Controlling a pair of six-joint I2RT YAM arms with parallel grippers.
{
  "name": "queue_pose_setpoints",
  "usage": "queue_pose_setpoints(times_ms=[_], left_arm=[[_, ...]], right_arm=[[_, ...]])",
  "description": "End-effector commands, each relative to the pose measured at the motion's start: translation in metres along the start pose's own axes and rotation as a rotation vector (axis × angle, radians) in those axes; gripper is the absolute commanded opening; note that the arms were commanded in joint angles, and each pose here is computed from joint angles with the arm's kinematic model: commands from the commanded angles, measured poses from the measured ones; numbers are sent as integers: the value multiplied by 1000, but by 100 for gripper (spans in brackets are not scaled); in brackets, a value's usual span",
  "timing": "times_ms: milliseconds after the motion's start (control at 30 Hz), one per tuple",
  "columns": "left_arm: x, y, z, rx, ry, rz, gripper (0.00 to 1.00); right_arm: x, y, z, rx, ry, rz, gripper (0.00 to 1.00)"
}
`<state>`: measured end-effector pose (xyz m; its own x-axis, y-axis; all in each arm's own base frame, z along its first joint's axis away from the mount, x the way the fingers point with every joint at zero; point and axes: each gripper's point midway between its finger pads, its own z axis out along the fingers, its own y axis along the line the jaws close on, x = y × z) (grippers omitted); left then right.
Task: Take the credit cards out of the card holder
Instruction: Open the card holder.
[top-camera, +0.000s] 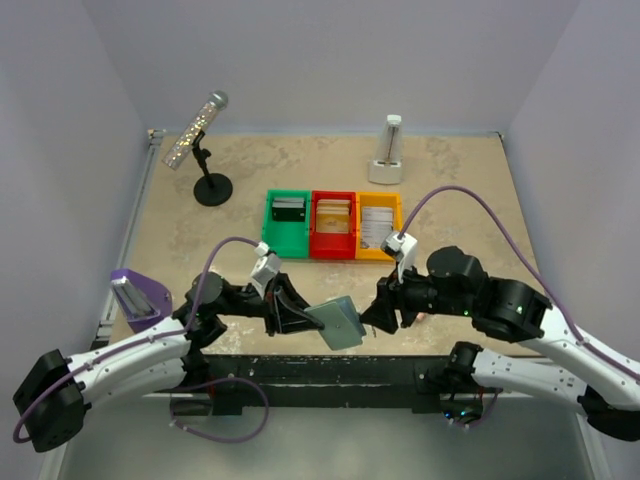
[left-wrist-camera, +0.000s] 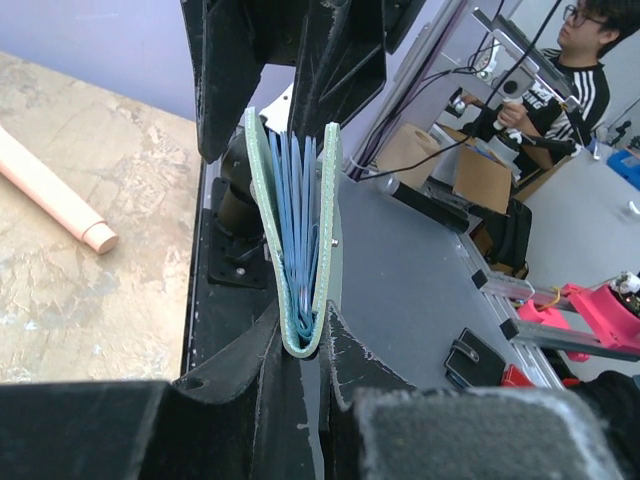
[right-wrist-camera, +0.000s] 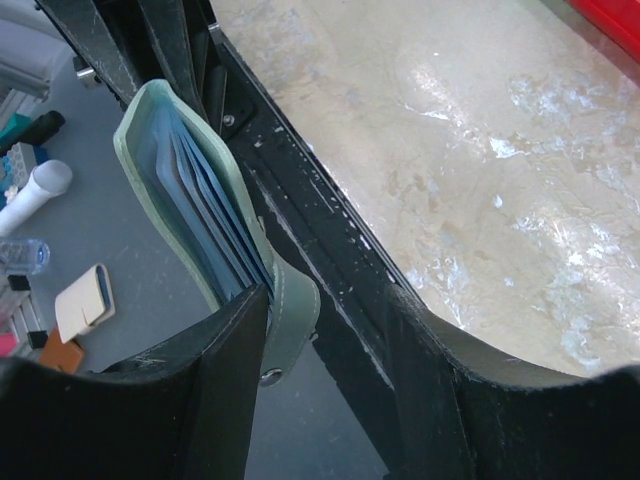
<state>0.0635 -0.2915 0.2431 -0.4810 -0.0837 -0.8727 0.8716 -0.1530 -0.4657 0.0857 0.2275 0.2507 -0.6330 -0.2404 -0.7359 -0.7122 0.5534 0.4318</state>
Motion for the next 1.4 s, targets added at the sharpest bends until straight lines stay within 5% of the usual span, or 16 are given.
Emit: queue_pose_setpoints(times_ms=[0, 900, 1233, 1367], left_arm=[[-29, -20, 3, 88, -78, 91, 0], [-39, -34, 10, 197, -104, 74, 0], [-40, -34, 12, 214, -96, 68, 0], [-39, -29, 12, 175, -96, 69, 19]], right_arm=[[10, 3, 3, -43, 27, -7, 54], [-14, 62, 6, -359, -36, 47, 52], [-14, 67, 7, -382, -23, 53, 25], [-14, 63, 0, -355, -32, 38, 15]])
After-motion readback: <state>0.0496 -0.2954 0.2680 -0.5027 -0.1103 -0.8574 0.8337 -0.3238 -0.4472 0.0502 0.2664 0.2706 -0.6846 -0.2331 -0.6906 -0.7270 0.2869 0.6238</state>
